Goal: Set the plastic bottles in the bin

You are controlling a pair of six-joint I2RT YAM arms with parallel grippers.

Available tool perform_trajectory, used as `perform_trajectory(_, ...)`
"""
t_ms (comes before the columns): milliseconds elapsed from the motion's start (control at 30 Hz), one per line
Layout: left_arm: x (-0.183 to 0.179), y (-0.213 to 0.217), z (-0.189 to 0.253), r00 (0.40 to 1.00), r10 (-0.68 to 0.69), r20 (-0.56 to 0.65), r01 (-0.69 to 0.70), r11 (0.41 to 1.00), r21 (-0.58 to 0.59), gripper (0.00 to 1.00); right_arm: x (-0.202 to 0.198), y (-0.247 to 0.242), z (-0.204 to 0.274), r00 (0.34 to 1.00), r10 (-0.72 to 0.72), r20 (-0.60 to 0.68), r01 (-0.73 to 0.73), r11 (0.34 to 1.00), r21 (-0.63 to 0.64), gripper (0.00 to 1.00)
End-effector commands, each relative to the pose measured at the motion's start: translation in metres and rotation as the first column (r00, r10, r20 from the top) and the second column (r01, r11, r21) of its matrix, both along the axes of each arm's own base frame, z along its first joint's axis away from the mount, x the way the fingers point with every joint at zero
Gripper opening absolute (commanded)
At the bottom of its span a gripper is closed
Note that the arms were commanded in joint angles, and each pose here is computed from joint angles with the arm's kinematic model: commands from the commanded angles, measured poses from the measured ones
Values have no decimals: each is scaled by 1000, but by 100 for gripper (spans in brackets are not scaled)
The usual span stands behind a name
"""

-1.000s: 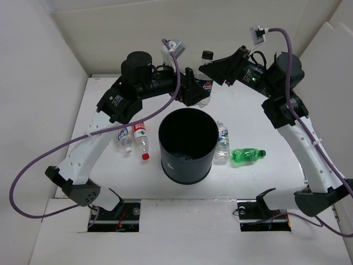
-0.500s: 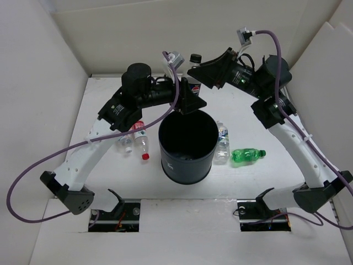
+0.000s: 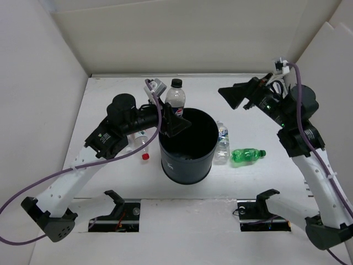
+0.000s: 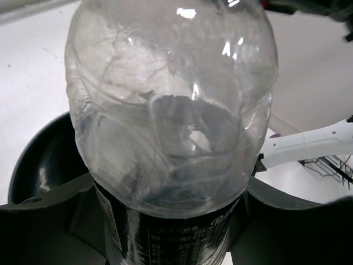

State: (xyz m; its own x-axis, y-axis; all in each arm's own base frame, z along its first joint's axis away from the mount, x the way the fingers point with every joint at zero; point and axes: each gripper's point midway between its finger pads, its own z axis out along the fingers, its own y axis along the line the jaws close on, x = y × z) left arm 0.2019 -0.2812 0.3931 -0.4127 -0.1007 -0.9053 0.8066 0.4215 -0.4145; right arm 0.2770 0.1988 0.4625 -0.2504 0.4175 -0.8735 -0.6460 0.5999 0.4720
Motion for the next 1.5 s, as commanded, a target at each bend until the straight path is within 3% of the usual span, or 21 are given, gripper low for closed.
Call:
perform_trajectory(0,-1,-5,-7,1000,-23,1,23,999,-34,0,-2,-35,-24,985,-172,-11,170,979,-114,100)
perform_trajectory(200,-6,-8,-27,998,-54,-39,53,998,-27,0,-22,-83,-54,927,-373,-39,357,910,-211,100)
perform_trajectory(233,-8,-9,-25,997,-62,-41,61,997,-37,6,-25,-88,-55,921,-387,-34,370,902,-224,100)
perform_trajectory(300,-7,-11,-32,996,-73,-58,71,997,-26,26,-30,-96,-65,909,-414,-49,389,885,-256,100)
perform_trajectory(333,-8,-11,-32,995,-72,-67,70,997,-31,53,-35,-99,-68,909,-413,-43,389,883,-262,100)
perform_trajectory(400,-7,-14,-34,994,-84,-69,82,996,-31,74,-39,-106,-79,895,-442,-64,407,867,-287,100)
perform_trajectory(433,-9,-14,-33,993,-92,-78,90,995,-35,100,-41,-110,-84,885,-460,-71,421,857,-298,100)
perform_trajectory(567,-7,-16,-21,994,-94,-54,91,995,-52,100,-42,-118,-113,850,-506,-144,433,828,-355,100)
perform_trajectory(633,-8,-15,-13,995,-94,-44,91,994,-59,100,-42,-129,-127,797,-571,-196,479,796,-371,100)
perform_trajectory(800,-7,-10,14,998,-58,-7,58,995,-83,100,-29,-120,-177,792,-555,-255,404,789,-464,100)
perform_trajectory(1000,11,18,29,984,167,-59,-172,980,-102,100,0,-100,-228,786,-520,-334,311,800,-512,100)
perform_trajectory(1167,16,49,34,941,326,-88,-335,936,-107,100,38,-87,-266,741,-534,-407,266,790,-553,100)
perform_trajectory(1333,8,70,38,917,390,-82,-398,910,-114,100,78,-69,-290,723,-526,-447,220,789,-574,99)
perform_trajectory(1467,-2,85,47,907,415,-72,-421,898,-132,100,101,-53,-338,674,-524,-521,123,775,-619,99)
